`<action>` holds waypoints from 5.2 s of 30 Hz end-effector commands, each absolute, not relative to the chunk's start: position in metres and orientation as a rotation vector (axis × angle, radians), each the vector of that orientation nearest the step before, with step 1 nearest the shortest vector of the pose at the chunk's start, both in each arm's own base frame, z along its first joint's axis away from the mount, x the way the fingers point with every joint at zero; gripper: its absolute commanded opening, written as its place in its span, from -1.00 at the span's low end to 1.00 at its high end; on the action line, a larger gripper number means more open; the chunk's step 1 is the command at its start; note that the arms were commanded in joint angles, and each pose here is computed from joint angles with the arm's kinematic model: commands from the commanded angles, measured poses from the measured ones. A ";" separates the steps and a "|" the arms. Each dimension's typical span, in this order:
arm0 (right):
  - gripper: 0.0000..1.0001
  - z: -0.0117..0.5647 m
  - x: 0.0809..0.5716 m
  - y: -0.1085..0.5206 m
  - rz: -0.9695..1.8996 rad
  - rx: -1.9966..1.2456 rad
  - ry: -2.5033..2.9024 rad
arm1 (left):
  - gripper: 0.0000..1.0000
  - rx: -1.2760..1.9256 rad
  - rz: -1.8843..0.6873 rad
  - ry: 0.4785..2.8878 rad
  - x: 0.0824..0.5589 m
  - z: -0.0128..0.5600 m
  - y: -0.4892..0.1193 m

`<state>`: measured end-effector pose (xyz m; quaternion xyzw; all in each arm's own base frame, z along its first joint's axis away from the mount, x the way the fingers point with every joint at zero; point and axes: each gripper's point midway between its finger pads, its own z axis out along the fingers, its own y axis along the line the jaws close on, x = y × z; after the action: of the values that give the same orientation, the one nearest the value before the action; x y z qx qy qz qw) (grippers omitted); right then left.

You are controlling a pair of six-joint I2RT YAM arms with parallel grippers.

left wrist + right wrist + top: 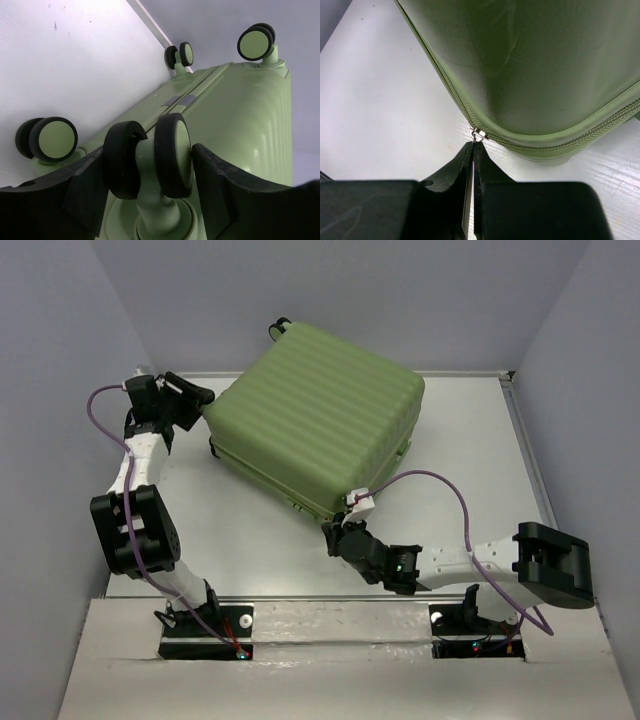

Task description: Pack the luggage

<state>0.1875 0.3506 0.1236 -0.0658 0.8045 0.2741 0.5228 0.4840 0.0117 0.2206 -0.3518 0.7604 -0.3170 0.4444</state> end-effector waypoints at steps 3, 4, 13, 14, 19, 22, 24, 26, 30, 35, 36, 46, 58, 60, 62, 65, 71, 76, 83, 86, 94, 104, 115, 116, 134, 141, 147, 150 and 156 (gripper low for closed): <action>-0.86 0.117 0.154 0.366 0.789 -0.272 1.978 | -0.18 -0.763 -0.851 1.721 0.495 0.265 0.007; -0.86 0.117 0.154 0.366 0.789 -0.272 1.978 | -0.40 -0.750 -0.849 1.707 0.495 0.268 0.008; -0.86 0.151 0.164 0.371 0.742 -0.348 1.905 | -0.89 -0.748 -0.802 1.618 0.452 0.265 0.007; -0.86 0.158 0.166 0.373 0.755 -0.363 1.899 | -0.88 -0.753 -0.801 1.607 0.444 0.264 0.007; -0.86 0.195 0.178 0.383 0.835 -0.416 1.844 | -0.89 -0.756 -0.787 1.603 0.383 0.234 -0.008; -0.86 0.197 0.180 0.396 0.848 -0.454 1.847 | -0.88 -0.707 -0.817 1.631 0.345 0.214 -0.035; -0.86 0.195 0.176 0.410 0.898 -0.475 1.849 | -0.89 -0.651 -0.851 1.647 0.318 0.205 -0.060; -0.86 0.189 0.155 0.439 0.980 -0.539 1.845 | -0.88 -0.615 -0.887 1.722 0.294 0.182 -0.087; -0.86 0.178 0.127 0.490 1.001 -0.686 1.819 | -0.88 -0.524 -0.930 1.730 0.255 0.190 -0.103; -0.86 0.170 0.133 0.494 0.987 -0.691 1.797 | -0.88 -0.452 -1.007 1.791 0.218 0.188 -0.116; -0.86 0.169 0.134 0.490 0.984 -0.691 1.794 | -0.88 -0.437 -1.023 1.802 0.214 0.187 -0.120; -0.86 0.170 0.169 0.375 0.942 -0.555 1.803 | -0.88 -0.337 -1.225 1.819 0.203 0.194 -0.185; -0.87 0.160 0.131 0.407 1.088 -0.629 1.801 | -0.89 -0.140 -1.315 1.838 0.187 0.239 -0.301; -0.86 0.172 0.133 0.423 1.122 -0.566 1.726 | -0.88 -0.112 -1.298 1.835 0.186 0.249 -0.300; -0.86 0.171 0.142 0.418 1.132 -0.462 1.693 | -0.88 -0.093 -1.277 1.858 0.183 0.248 -0.296; -0.86 0.197 0.158 0.415 1.129 -0.347 1.581 | -0.88 -0.120 -1.315 1.831 0.177 0.258 -0.287; -0.86 0.223 0.180 0.405 1.085 -0.185 1.467 | -0.88 -0.127 -1.352 1.842 0.165 0.257 -0.276; -0.79 0.183 0.156 0.386 1.136 -0.241 1.616 | -0.84 -0.018 -1.261 1.842 0.170 0.270 -0.279; -0.10 0.130 0.113 0.341 1.116 -0.382 1.891 | 0.87 0.116 -0.953 1.852 0.202 0.309 -0.254; 0.36 0.134 0.101 0.330 1.123 -0.422 1.951 | 0.89 0.087 -0.773 1.859 0.234 0.316 -0.215; -0.11 0.127 0.099 0.292 1.068 -0.364 2.016 | 0.65 0.026 -0.572 1.915 0.344 0.296 -0.141; -0.12 0.118 0.099 0.293 1.005 -0.393 2.071 | 0.56 0.318 -0.456 1.808 0.429 0.307 -0.156; 0.44 0.120 0.096 0.304 1.011 -0.462 2.071 | 0.74 0.580 -0.395 1.839 0.481 0.278 -0.176; 0.48 0.120 0.095 0.304 1.014 -0.464 2.071 | 0.74 0.598 -0.401 1.871 0.482 0.269 -0.178; 0.45 0.092 0.095 0.282 0.993 -0.338 2.141 | -0.42 0.718 -0.372 1.902 0.530 0.245 -0.229; -0.71 0.089 0.131 0.230 0.756 0.024 2.173 | -0.88 0.506 -0.202 1.953 0.534 0.223 -0.186; -0.86 0.115 0.186 0.168 0.544 0.260 2.036 | -0.89 0.318 -0.153 2.043 0.516 0.177 -0.143; -0.86 0.123 0.206 0.133 0.443 0.375 1.951 | -0.89 0.269 -0.162 2.089 0.504 0.164 -0.139; -0.86 0.166 0.233 0.103 0.315 0.379 1.794 | -0.89 0.249 -0.206 2.108 0.472 0.169 -0.140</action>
<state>0.2076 0.1238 0.1157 0.1566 0.8191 0.1806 0.5215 0.5020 -0.1830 0.2124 0.1930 0.7988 -0.1293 0.5549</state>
